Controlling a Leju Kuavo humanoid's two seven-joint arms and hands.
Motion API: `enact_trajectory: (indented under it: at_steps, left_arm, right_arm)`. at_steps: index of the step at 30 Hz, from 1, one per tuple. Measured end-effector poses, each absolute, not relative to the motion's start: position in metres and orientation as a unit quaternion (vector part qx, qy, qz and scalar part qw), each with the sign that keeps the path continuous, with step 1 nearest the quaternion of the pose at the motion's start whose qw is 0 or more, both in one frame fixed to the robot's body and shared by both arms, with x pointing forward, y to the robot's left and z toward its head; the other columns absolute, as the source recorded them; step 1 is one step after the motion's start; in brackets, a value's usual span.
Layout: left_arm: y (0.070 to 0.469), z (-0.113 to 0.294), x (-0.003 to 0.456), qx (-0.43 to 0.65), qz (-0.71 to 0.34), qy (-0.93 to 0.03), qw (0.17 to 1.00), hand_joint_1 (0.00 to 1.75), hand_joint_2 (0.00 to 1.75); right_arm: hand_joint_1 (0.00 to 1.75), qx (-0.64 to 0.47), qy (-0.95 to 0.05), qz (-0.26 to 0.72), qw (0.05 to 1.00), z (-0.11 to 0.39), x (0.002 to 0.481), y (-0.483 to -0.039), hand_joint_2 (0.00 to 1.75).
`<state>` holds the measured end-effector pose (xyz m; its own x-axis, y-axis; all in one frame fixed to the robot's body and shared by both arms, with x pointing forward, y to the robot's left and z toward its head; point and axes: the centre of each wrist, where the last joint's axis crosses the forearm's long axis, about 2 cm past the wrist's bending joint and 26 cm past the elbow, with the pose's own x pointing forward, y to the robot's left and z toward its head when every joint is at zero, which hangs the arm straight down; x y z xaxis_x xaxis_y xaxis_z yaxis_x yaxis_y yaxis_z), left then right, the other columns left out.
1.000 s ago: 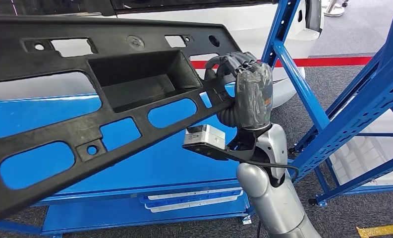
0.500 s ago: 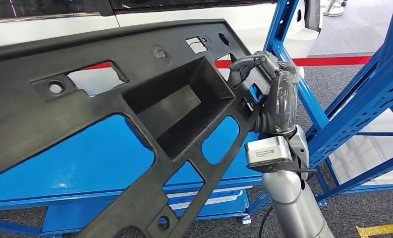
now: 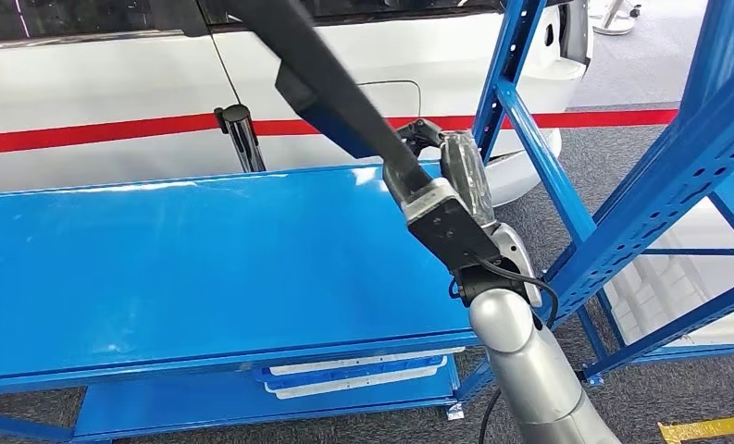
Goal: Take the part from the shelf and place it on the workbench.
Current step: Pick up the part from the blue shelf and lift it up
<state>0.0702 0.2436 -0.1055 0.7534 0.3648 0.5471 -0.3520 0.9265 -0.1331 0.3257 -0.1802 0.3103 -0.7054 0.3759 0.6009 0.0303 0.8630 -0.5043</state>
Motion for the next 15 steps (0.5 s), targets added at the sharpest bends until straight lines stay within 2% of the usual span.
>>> enact_trajectory:
  at_steps: [6, 15]
  left_arm:
    - [0.245, -0.106, 0.070, -0.010, 0.189, -0.287, 0.939, 0.00, 1.75]
    - [0.246, -0.106, 0.068, -0.010, 0.195, -0.283, 0.939, 0.00, 1.75]
  right_arm:
    - [1.75, -0.146, -0.846, 0.292, 0.421, 0.290, 0.340, -0.157, 1.75]
    - [1.75, -0.162, -0.808, 0.327, 0.462, 0.268, 0.354, -0.136, 1.75]
